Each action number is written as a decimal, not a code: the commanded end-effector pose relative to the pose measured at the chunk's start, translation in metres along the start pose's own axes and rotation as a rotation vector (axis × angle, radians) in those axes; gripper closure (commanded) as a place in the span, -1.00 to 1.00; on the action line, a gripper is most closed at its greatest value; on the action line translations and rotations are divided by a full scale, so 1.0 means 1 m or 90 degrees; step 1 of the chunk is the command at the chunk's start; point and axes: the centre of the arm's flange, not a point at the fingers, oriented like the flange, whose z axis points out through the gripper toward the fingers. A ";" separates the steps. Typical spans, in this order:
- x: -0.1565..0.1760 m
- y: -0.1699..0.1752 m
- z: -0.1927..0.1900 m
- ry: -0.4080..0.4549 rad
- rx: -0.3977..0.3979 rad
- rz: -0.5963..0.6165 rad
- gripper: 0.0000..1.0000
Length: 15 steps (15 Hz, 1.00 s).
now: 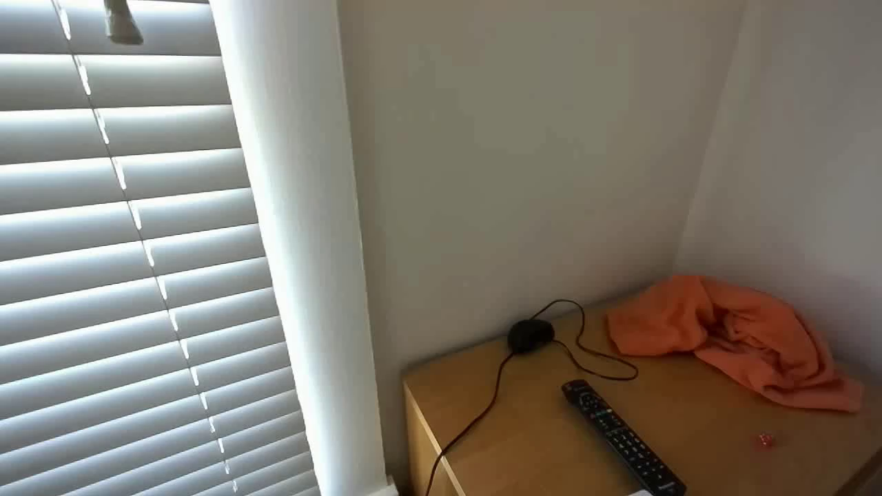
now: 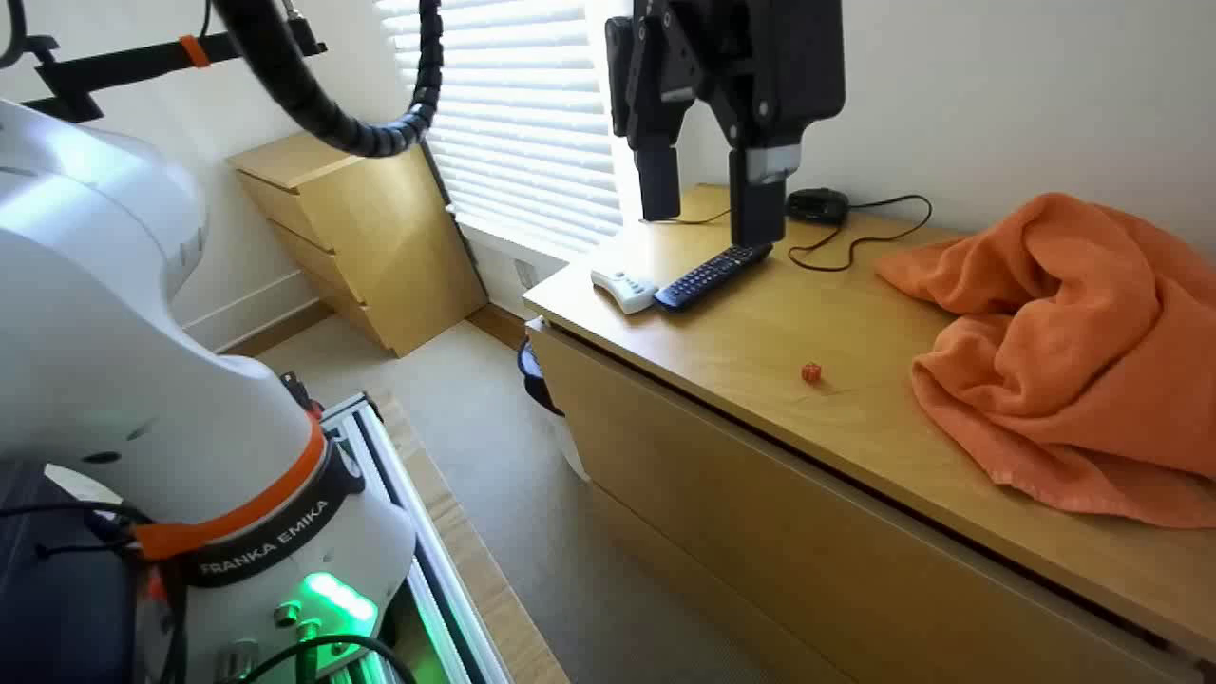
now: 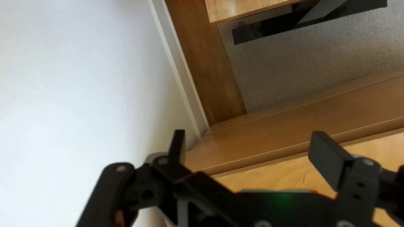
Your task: Flip the dice to the left once
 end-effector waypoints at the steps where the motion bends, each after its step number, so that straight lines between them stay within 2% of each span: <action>1: 0.000 0.000 0.000 0.000 0.000 0.000 -1.00; 5: 0.000 0.000 0.000 0.000 0.000 0.000 -1.00; 10: 0.035 0.001 0.050 -0.053 0.110 0.135 -1.00; 15: 0.080 -0.010 0.098 -0.035 0.222 0.271 -1.00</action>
